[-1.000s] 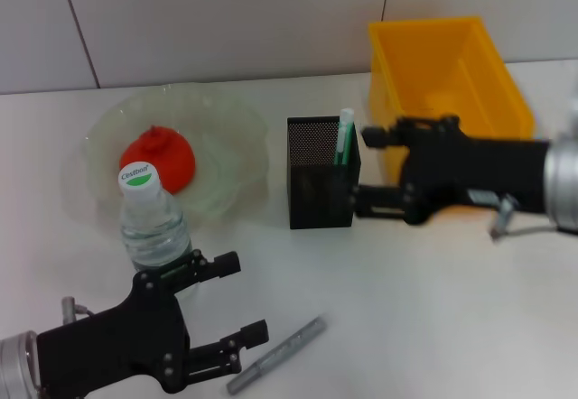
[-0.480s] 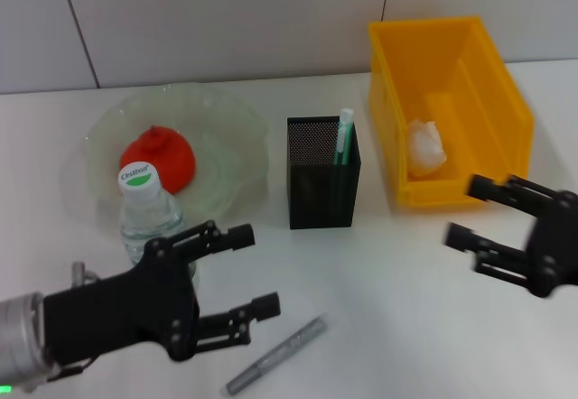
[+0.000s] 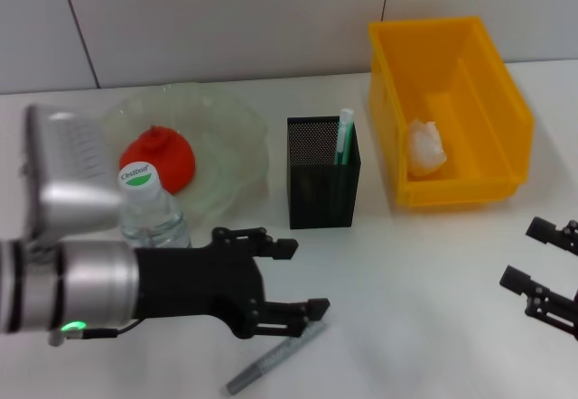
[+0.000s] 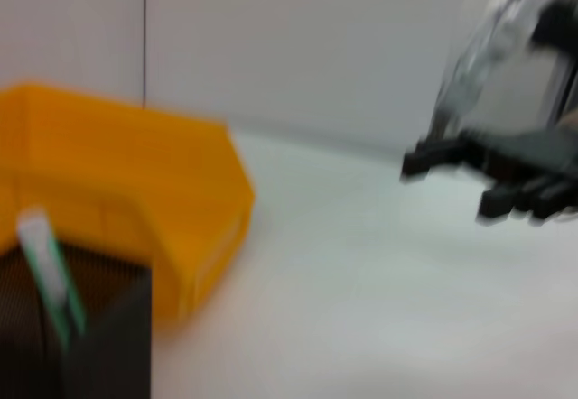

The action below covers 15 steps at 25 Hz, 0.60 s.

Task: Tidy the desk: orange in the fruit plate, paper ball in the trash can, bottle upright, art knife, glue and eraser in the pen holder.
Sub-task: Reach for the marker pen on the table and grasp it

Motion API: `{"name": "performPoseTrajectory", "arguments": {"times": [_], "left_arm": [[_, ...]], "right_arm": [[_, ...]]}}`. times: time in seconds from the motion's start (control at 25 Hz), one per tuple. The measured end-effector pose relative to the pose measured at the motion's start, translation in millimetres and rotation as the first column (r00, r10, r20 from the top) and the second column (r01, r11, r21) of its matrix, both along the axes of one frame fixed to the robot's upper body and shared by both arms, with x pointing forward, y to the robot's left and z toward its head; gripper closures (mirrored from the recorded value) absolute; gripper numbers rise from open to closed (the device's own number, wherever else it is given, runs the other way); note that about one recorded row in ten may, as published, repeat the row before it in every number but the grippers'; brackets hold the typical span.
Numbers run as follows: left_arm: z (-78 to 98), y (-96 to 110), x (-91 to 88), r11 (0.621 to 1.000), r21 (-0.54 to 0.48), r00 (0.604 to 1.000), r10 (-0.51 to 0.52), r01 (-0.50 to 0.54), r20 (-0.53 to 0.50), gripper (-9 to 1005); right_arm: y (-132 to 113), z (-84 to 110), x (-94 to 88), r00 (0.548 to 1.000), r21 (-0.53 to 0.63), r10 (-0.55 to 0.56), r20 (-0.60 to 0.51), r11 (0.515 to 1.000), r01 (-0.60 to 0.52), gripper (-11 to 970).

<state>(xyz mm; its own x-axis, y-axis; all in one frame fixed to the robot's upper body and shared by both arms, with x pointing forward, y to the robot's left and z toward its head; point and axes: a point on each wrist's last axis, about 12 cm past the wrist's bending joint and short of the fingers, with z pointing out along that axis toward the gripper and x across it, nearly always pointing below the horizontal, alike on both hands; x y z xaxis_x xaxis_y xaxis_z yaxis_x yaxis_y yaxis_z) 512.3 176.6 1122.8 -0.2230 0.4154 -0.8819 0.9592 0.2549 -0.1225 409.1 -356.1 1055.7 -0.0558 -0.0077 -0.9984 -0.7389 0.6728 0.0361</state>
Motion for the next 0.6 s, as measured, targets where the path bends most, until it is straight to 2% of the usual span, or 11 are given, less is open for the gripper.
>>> {"name": "performPoseTrajectory", "arguments": {"times": [0.08,0.12,0.2,0.28,0.32,0.36,0.52,0.6], "left_arm": [[9.6,-10.4,2.0,0.994,0.107,0.999,0.029,-0.024,-0.043,198],[17.3,-20.6,3.2,0.976,0.213,0.994,0.061,-0.041,-0.089,198],[20.5,-26.0,2.6,0.967,0.252,0.993,0.067,-0.041,-0.098,198],[26.8,-39.7,0.4,0.934,0.355,0.993,0.084,-0.048,-0.088,198],[30.6,-51.2,-1.5,0.902,0.428,0.993,0.098,-0.058,-0.072,198],[30.6,-51.2,-1.5,0.902,0.428,0.993,0.098,-0.058,-0.072,198],[39.3,-71.9,0.2,0.841,0.534,0.992,0.122,-0.083,-0.038,198],[40.2,-77.3,1.2,0.827,0.557,0.991,0.123,-0.075,-0.049,198]], "right_arm": [[0.3,-3.1,-1.9,1.000,-0.012,-0.006,-0.008,1.000,0.006,233],[-0.1,-6.2,-3.4,1.000,-0.025,-0.011,-0.021,1.000,0.011,233],[-0.2,-7.5,-3.6,0.999,-0.030,-0.014,-0.029,0.999,0.014,233],[0.0,-10.6,-3.8,0.999,-0.043,-0.015,-0.047,0.999,0.013,233],[0.9,-12.3,-3.5,0.998,-0.047,-0.012,-0.056,0.999,0.009,233],[0.9,-12.3,-3.5,0.998,-0.047,-0.012,-0.056,0.999,0.009,233],[3.3,-15.3,-3.0,0.998,-0.046,-0.010,-0.064,0.999,0.007,233],[4.2,-16.2,-3.1,0.998,-0.044,-0.010,-0.063,0.999,0.007,232]]}}
